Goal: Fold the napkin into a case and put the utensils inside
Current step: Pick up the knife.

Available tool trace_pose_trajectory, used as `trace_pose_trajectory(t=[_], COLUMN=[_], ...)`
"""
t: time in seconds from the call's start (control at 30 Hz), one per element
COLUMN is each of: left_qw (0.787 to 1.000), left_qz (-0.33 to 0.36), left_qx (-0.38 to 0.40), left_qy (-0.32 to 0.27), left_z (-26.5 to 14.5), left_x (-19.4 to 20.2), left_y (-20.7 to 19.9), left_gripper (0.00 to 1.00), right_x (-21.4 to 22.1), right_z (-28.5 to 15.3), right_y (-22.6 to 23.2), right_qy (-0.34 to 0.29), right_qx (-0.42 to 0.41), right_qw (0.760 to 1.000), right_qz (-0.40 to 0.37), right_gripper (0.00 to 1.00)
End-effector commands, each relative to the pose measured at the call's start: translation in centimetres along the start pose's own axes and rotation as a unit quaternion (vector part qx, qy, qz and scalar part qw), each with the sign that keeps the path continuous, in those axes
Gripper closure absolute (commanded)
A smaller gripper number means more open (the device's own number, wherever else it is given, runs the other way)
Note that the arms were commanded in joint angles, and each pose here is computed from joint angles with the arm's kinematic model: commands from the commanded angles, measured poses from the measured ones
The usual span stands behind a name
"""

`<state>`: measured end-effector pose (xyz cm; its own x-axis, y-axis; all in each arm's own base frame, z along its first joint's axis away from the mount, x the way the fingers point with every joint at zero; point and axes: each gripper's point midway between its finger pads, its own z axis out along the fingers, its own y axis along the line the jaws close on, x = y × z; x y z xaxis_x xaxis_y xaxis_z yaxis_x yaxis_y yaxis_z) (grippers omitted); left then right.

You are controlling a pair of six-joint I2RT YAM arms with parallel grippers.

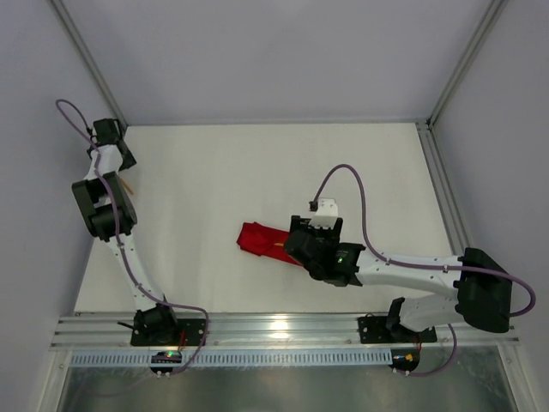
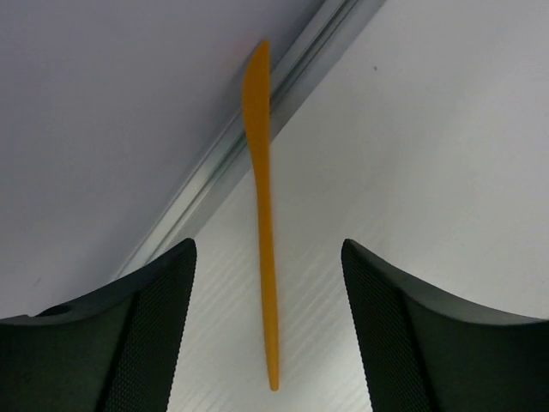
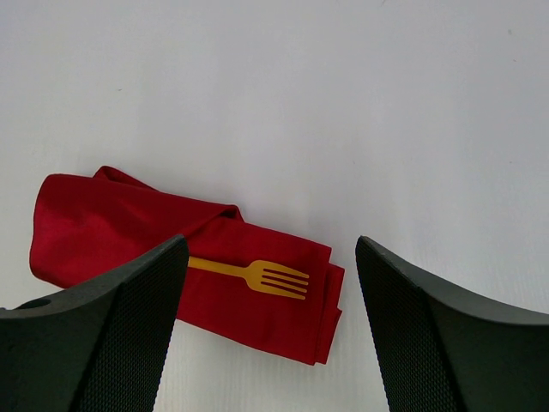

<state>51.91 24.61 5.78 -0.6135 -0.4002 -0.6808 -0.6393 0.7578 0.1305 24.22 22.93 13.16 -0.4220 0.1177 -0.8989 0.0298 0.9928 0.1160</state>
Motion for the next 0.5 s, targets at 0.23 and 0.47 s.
trace_pose_trajectory(t=[0.23, 0.47], left_qw=[0.995, 0.984], left_qz=[-0.013, 0.043], left_qx=[0.047, 0.084], left_qy=[0.084, 0.154], left_z=[2.0, 2.5], left_x=[4.6, 8.7], left_y=[0.8, 0.0], left_gripper=[0.38, 0.60], right_x=[-3.1, -4.0], right_z=[-0.7, -1.3], right_y=[-0.4, -1.1], right_qy=[-0.048, -0.066], right_qx=[0.022, 0.027], right_qw=[0.999, 0.997], right_qz=[0.008, 0.016], right_gripper=[0.18, 0.18])
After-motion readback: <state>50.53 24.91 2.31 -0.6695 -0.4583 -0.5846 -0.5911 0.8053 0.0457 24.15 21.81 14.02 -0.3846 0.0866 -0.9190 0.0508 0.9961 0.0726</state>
